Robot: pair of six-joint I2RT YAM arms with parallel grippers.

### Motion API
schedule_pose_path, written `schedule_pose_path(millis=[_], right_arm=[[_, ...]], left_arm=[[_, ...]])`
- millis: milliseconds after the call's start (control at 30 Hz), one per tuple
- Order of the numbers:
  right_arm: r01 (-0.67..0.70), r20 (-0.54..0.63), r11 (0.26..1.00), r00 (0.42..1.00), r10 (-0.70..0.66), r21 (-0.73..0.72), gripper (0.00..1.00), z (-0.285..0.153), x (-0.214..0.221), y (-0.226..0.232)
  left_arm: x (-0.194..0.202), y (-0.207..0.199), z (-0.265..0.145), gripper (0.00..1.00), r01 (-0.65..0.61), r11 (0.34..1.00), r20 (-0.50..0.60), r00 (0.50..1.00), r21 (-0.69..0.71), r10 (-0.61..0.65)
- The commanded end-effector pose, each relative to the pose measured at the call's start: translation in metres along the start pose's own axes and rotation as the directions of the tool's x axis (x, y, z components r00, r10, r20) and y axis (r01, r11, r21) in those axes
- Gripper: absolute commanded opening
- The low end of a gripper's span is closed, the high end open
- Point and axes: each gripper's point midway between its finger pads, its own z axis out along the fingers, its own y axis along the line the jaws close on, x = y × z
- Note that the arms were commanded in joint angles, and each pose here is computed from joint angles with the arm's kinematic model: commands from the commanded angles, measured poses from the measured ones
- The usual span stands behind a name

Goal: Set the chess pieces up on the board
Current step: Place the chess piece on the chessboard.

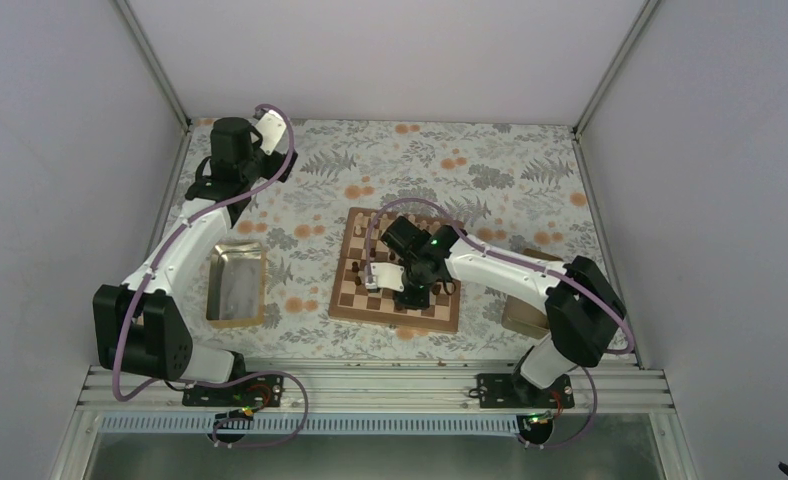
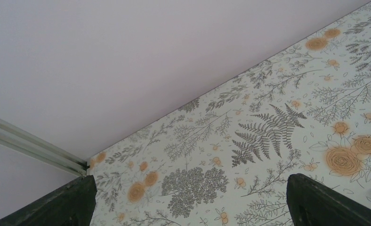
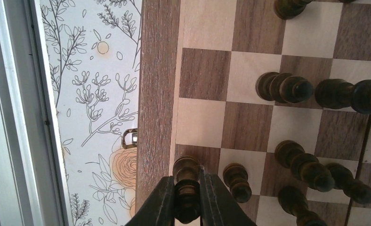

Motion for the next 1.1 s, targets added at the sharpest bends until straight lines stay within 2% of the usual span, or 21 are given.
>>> schedule_pose_path(millis=[0,667,800,867,1067], right_arm=[[0.011,-0.013,1.0,1.0,-0.011,0.018,0.04,0.006,0.003,-0.002],[0.01,-0.021,0.999,1.0,-0.009,0.03,0.04,0.011,0.006,-0.003],[0.003,-0.024,0.999,1.0,-0.002,0.041,0.12,0.008,0.005,-0.005],[-0.001,-0.025,0.999,1.0,0.003,0.046,0.21,0.005,0.005,-0.006],[-0.002,-0.004,0.999,1.0,0.002,0.054,0.24,-0.011,-0.002,-0.005]], left_arm=[[0.004,0.0,0.006,1.0,0.003,1.0,-0.003,1.0,0.0,-0.003],[0.005,-0.001,0.007,1.0,0.001,1.0,-0.006,1.0,0.007,-0.001],[0.005,-0.001,0.007,1.0,0.0,1.0,-0.007,1.0,0.007,0.0],[0.005,-0.001,0.006,1.0,-0.002,1.0,-0.006,1.0,0.008,0.002],[0.003,-0.002,0.006,1.0,-0.004,1.0,-0.001,1.0,0.013,0.004]])
